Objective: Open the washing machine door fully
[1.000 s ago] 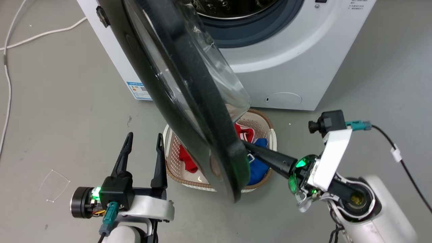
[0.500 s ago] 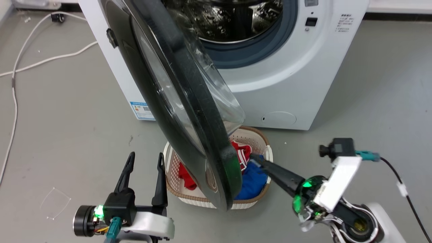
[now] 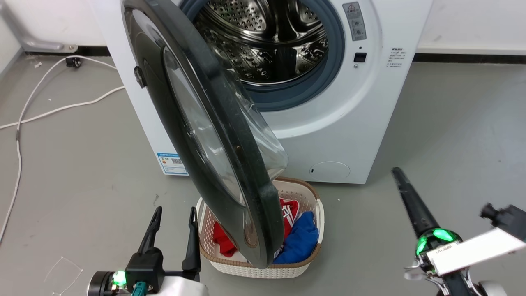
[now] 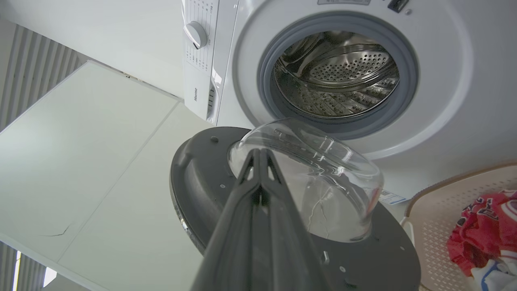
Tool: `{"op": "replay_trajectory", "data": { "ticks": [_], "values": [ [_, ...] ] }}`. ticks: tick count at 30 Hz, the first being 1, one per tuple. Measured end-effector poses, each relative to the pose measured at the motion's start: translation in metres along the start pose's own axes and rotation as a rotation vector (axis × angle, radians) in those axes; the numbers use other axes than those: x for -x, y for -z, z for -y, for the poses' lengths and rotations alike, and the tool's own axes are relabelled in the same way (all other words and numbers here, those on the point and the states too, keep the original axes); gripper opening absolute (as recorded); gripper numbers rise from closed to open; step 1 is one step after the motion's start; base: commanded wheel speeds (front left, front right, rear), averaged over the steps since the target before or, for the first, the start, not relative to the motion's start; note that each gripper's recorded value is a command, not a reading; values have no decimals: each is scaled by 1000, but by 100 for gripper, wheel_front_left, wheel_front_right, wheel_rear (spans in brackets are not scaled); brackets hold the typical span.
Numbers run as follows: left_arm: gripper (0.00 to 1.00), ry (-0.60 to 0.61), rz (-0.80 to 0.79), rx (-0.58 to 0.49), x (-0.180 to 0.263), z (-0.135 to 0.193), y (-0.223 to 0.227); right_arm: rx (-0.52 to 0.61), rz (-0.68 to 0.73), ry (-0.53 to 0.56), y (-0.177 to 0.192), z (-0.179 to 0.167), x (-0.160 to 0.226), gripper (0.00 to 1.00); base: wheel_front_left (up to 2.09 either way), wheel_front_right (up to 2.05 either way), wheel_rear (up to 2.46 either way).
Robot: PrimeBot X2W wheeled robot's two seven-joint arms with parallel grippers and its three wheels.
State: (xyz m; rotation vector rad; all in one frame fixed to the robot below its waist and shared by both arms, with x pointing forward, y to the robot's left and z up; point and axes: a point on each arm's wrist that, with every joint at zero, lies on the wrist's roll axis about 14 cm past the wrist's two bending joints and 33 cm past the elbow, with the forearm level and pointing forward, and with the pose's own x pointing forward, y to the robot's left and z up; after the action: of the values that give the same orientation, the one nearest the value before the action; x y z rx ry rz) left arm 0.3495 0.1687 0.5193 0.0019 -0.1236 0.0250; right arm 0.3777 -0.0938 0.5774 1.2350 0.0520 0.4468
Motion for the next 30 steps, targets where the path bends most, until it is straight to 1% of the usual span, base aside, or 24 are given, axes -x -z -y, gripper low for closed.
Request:
{"op": "replay_trajectory", "data": {
  "ticks": [3, 6, 10, 12, 14, 17, 19, 22, 27, 29, 30],
  "values": [
    [100, 4, 1, 0, 3, 1, -1, 115, 116, 12, -19, 1, 11, 0, 0, 0, 0],
    [100, 7, 9, 1, 4, 2, -3, 322, 215, 10, -37, 1, 21, 0, 0, 0, 0],
    [100, 10, 6, 1, 6, 3, -2, 589, 230, 45, -44, 12, 32, 0, 0, 0, 0],
    [100, 11, 7, -2, 6, 4, -2, 723, 272, 46, -56, 5, 34, 0, 0, 0, 0],
    [100, 14, 10, -3, 6, 4, -3, 873, 288, 36, -60, -4, 34, 0, 0, 0, 0],
    [100, 14, 11, -4, 6, 5, -3, 1029, 291, 54, -59, -6, 37, 0, 0, 0, 0],
    [100, 15, 12, -4, 5, 5, -4, 1096, 275, 84, -56, -1, 41, 0, 0, 0, 0],
    [100, 15, 13, -4, 6, 5, -4, 1163, 228, 123, -47, 12, 47, 0, 0, 0, 0],
    [100, 16, 16, -5, 6, 5, -5, 1185, 167, 193, -40, 35, 59, 0, 0, 0, 0],
    [100, 14, 17, -6, 6, 4, -6, 1176, 166, 215, -42, 40, 62, 49, 0, 0, 0],
    [100, 14, 18, -6, 7, 4, -6, 1168, 170, 227, -44, 42, 65, 100, 0, 0, 0]
  ]
}}
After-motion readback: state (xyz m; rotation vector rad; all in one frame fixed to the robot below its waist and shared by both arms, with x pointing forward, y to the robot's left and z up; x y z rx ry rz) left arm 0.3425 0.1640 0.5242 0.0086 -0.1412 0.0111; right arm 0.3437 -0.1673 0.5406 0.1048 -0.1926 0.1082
